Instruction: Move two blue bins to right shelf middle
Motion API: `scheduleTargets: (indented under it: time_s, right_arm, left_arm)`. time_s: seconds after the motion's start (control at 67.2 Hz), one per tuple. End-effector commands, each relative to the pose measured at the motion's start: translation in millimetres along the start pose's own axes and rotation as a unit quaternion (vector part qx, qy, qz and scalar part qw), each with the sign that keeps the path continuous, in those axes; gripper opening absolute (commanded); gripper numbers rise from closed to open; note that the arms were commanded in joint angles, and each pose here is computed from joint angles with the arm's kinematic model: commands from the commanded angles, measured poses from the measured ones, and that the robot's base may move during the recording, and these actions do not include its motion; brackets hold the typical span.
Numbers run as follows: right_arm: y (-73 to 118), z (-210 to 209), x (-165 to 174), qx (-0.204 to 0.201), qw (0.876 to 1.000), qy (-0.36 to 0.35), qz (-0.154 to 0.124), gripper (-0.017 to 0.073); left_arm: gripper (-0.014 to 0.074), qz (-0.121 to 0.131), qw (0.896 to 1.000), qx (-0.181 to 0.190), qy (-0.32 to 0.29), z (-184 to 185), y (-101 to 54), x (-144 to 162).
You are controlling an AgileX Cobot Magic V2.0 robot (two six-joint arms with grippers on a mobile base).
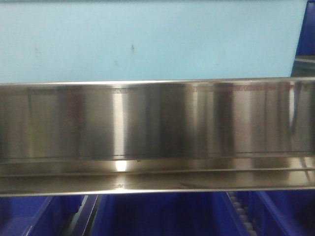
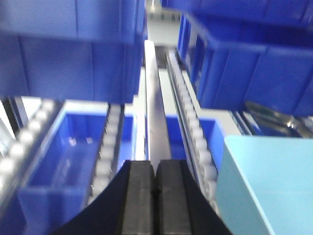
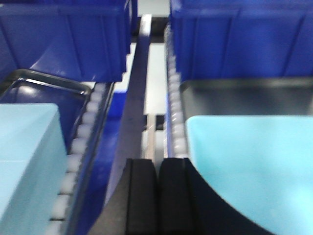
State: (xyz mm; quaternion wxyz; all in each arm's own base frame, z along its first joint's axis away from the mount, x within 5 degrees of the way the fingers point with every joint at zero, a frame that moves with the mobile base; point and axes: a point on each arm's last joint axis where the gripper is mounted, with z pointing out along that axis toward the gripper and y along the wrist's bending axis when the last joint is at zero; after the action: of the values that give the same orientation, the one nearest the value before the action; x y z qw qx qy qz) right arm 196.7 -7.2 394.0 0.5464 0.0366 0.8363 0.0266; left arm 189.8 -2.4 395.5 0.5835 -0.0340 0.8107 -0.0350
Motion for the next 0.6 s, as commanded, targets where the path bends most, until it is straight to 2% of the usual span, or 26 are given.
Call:
scheduleTargets:
  time_s: [0.0, 0.045, 0.119, 0.193, 0.253, 0.357, 0.446, 0.58]
  right_arm:
    - [6.5, 9, -8, -0.027, 0.998, 0.036, 0.032, -0.0162]
    - [11.2, 15, -13, -0.037, 0.996, 0.075, 0.038, -0.0153]
    - [19.8, 27, -21, -0.054, 0.99, 0.126, 0.027, -0.0148]
    - [29.2, 34, -27, -0.06, 0.988, 0.141, 0.021, -0.0148]
    - [36.8, 41, -30, -0.048, 0.988, 0.148, 0.017, -0.0148]
    - [54.7, 50, -33, -0.039, 0.984, 0.174, 0.005, -0.0148]
    - [68.8, 58, -33, -0.04, 0.979, 0.202, -0.006, -0.0148]
    - [82.5, 73, -35, -0.043, 0.972, 0.23, -0.018, -0.0148]
  left_arm:
    - [-0.0111, -0.026, 0.999, 0.01, 0.039, 9, -3.1, -6]
    - [-0.0111, -0.026, 0.997, 0.009, 0.075, 15, -4.2, -12]
    - [-0.0111, -0.023, 0.993, 0.007, 0.118, 25, -5.6, -23]
    - [-0.0111, -0.024, 0.989, 0.01, 0.147, 32, -9.5, -29]
    - [-0.0111, -0.023, 0.986, 0.017, 0.162, 37, -15.7, -33]
    - [-0.0111, -0.02, 0.982, 0.026, 0.184, 45, -32.5, -34]
    - [-0.0111, -0.012, 0.981, 0.015, 0.192, 49, -44.3, -33]
    - [-0.0111, 0.016, 0.98, 0.018, 0.2, 58, -66.2, -30]
